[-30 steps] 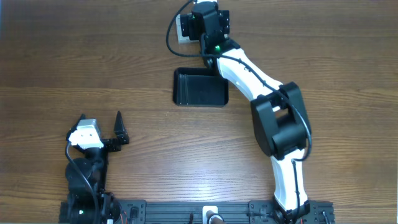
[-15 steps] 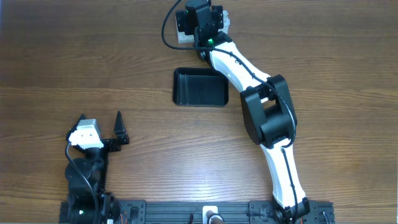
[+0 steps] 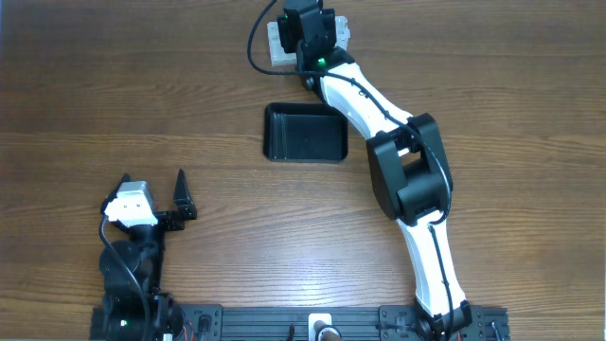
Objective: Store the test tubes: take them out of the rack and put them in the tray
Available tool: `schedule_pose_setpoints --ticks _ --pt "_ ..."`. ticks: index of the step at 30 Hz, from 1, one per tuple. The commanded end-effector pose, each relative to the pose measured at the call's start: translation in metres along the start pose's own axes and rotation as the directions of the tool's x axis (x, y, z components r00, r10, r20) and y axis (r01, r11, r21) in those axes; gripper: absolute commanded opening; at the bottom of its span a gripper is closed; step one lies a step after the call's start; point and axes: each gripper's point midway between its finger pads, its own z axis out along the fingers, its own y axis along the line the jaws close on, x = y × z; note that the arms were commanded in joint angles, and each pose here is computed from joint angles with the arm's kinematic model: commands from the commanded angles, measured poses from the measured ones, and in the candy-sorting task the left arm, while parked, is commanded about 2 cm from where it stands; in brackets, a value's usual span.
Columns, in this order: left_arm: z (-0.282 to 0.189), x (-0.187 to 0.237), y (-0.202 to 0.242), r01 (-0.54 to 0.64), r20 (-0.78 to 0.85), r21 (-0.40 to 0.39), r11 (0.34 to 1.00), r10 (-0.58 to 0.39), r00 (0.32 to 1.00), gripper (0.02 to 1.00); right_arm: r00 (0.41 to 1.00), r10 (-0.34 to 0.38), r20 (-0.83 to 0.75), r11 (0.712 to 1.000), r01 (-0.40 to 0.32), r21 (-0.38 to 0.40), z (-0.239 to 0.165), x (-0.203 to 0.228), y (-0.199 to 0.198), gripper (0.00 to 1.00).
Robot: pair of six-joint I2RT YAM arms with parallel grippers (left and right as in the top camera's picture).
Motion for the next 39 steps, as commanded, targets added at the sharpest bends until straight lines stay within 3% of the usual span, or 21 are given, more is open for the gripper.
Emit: schedule_pose_setpoints --ticks 1,13,24,33,39 --pt "0.0003 0.0019 -0.0003 -0.017 -0.003 0.005 1.0 0.017 1.0 1.0 1.0 0.004 0.012 0.999 -0.004 0.033 0.0106 -0.001 -0.0137 0.691" --pt "0.0003 0.0019 -0.0003 -0.017 -0.003 0.005 1.0 0.017 1.0 1.0 1.0 0.006 0.025 1.0 -0.007 0.025 0.0152 0.0006 -0.0122 0.617" --pt "0.0003 0.0019 -0.0003 -0.018 -0.003 0.005 1.0 0.018 1.0 1.0 0.999 0.012 0.041 1.0 -0.013 0.023 0.0157 -0.0028 -0.0116 0.36" --pt "0.0003 0.0019 -0.0003 -0.017 -0.003 0.005 1.0 0.017 1.0 1.0 0.999 0.011 0.038 1.0 -0.012 0.025 0.0159 -0.0022 -0.0125 0.251" --pt "0.0003 0.0019 -0.0003 -0.017 -0.003 0.005 1.0 0.017 1.0 1.0 0.999 0.013 0.038 1.0 -0.014 0.028 0.0165 -0.0023 -0.0153 0.119"
